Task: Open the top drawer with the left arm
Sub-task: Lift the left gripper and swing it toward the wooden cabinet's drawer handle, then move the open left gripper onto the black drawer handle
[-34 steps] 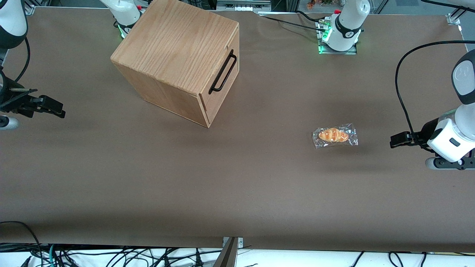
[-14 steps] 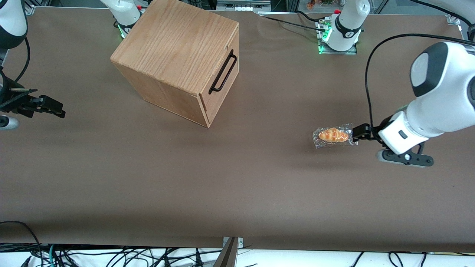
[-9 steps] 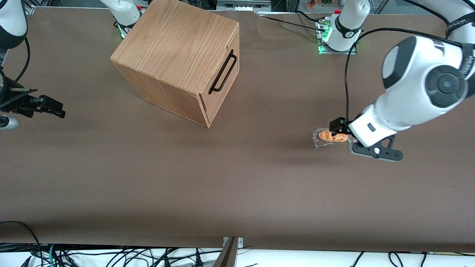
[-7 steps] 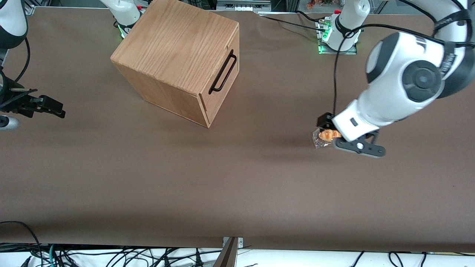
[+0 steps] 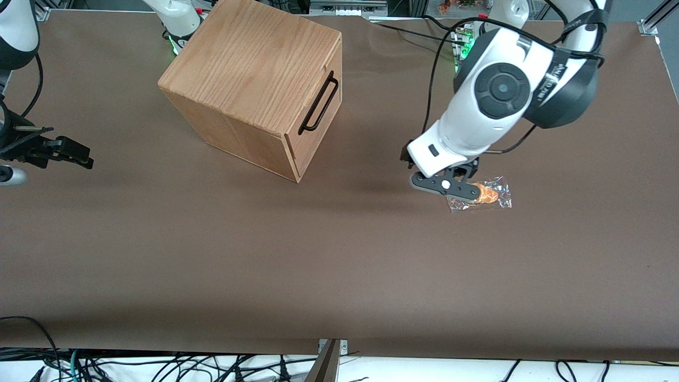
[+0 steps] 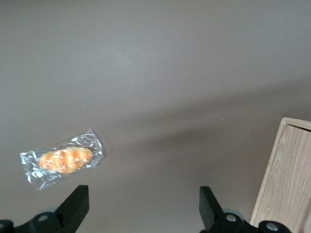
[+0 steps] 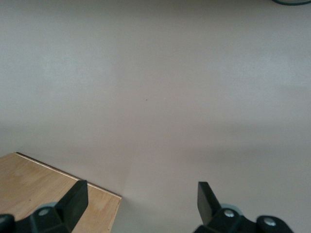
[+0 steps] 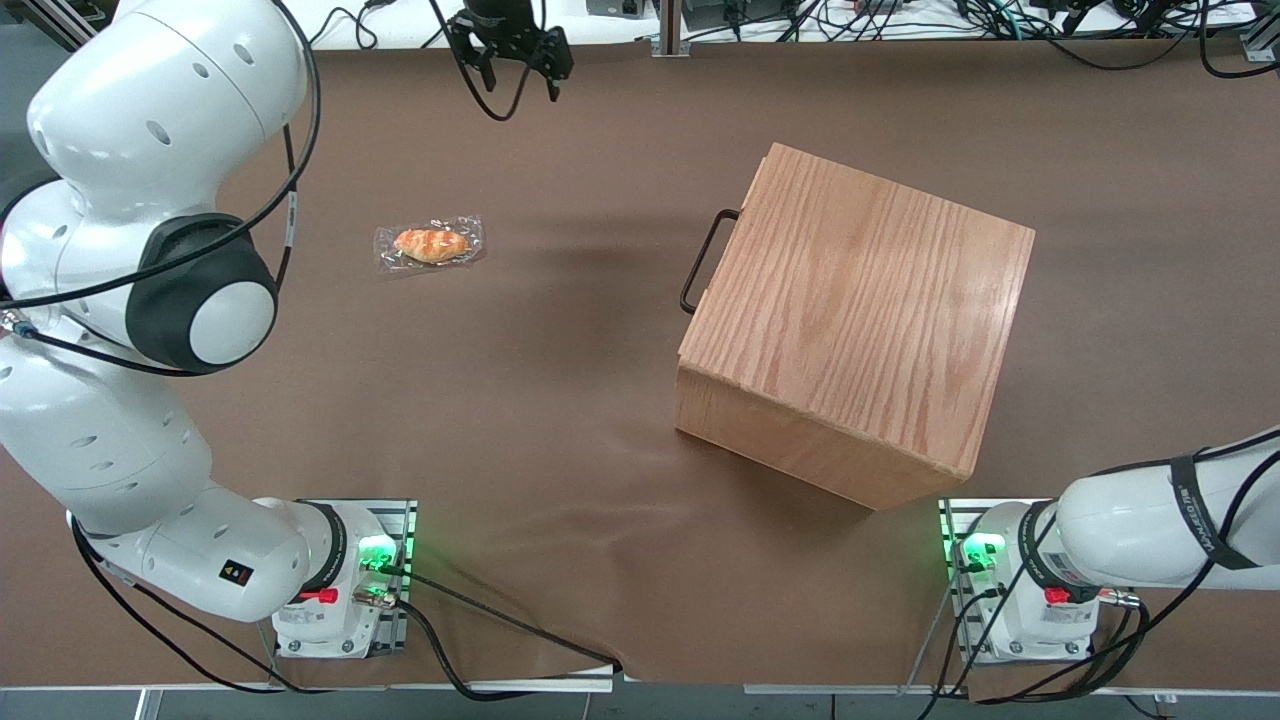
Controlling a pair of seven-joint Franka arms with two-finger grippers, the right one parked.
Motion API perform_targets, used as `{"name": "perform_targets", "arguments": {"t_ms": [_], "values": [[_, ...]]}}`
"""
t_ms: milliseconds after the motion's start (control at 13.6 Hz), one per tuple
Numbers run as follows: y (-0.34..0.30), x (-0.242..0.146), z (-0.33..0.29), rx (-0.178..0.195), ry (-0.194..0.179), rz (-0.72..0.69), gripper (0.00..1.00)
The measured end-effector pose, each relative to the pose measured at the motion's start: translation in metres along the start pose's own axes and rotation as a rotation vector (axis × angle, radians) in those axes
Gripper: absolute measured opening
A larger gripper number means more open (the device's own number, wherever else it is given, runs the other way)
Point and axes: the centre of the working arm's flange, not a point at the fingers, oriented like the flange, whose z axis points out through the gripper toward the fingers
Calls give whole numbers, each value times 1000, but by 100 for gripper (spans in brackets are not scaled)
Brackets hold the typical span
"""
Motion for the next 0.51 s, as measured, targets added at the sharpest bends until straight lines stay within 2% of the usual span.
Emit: {"name": "perform_targets", "arguments": {"t_ms": [147,220,367,513], "values": [[21,-4,9,-2,-15,7,100],[30,-5,13,-20,-25,2,100],[40,-8,13,-91,-49,-10,100],[44,-9,15,-135,-66,-17,100]]}}
